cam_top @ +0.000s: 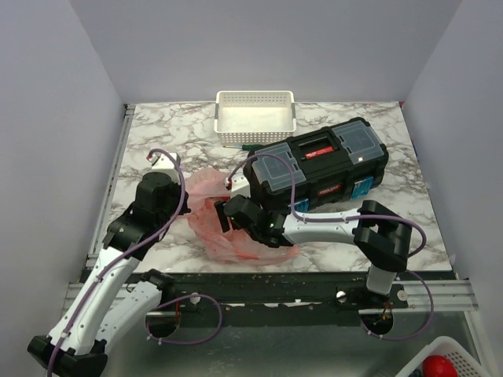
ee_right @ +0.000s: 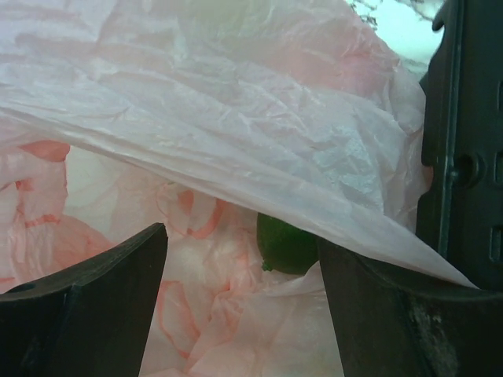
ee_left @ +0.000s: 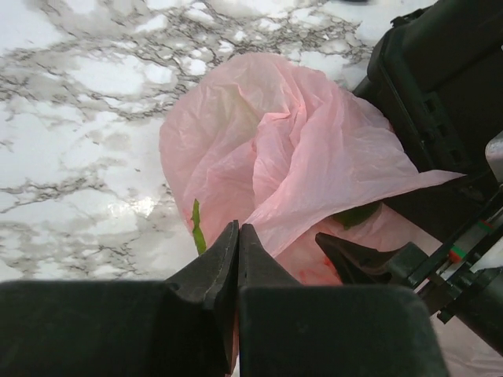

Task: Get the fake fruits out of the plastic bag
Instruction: Adjust the plastic bag at the center of the board.

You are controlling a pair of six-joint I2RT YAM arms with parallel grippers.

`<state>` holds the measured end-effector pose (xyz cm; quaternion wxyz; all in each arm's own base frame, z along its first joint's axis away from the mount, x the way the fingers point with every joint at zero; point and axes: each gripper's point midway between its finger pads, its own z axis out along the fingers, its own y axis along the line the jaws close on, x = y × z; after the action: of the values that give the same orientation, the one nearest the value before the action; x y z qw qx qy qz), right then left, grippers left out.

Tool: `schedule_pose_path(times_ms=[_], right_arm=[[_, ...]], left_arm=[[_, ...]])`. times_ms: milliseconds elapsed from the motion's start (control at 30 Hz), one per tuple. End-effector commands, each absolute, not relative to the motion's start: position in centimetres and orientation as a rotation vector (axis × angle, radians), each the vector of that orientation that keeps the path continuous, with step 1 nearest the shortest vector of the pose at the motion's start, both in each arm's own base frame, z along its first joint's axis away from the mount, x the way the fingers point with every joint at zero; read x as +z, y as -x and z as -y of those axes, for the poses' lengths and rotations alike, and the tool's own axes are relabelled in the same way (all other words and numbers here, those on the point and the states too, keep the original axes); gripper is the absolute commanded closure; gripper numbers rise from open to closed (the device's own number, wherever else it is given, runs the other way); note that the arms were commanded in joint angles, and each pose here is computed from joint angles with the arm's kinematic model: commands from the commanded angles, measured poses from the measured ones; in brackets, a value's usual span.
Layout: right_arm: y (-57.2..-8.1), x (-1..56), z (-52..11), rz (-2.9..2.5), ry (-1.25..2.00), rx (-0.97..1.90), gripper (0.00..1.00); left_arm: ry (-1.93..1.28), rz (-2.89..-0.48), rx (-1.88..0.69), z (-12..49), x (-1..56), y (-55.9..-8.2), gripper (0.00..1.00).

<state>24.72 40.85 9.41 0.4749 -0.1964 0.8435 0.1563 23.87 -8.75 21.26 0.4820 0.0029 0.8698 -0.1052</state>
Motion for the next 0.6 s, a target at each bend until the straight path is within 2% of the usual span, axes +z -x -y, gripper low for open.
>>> schedule_pose_path(times_ms=[0, 267, 567], right_arm=[[-25.1, 10.2, -42.5, -2.028, 0.532, 0.383, 0.20], [-25.2, 10.9, -44.7, -1.996, 0.574, 0.400, 0.19], [-25.7, 10.2, -45.0, -1.985, 0.577, 0.379, 0.14]], left_arm=[[0.014, -2.017, -0.142, 5.7, 24.0, -22.6, 1.00], [0.019, -1.865, -0.218, 4.8, 26.8, -19.6, 1.00], [-0.116, -1.988, -0.295, 8.0, 22.9, -21.1, 1.00]])
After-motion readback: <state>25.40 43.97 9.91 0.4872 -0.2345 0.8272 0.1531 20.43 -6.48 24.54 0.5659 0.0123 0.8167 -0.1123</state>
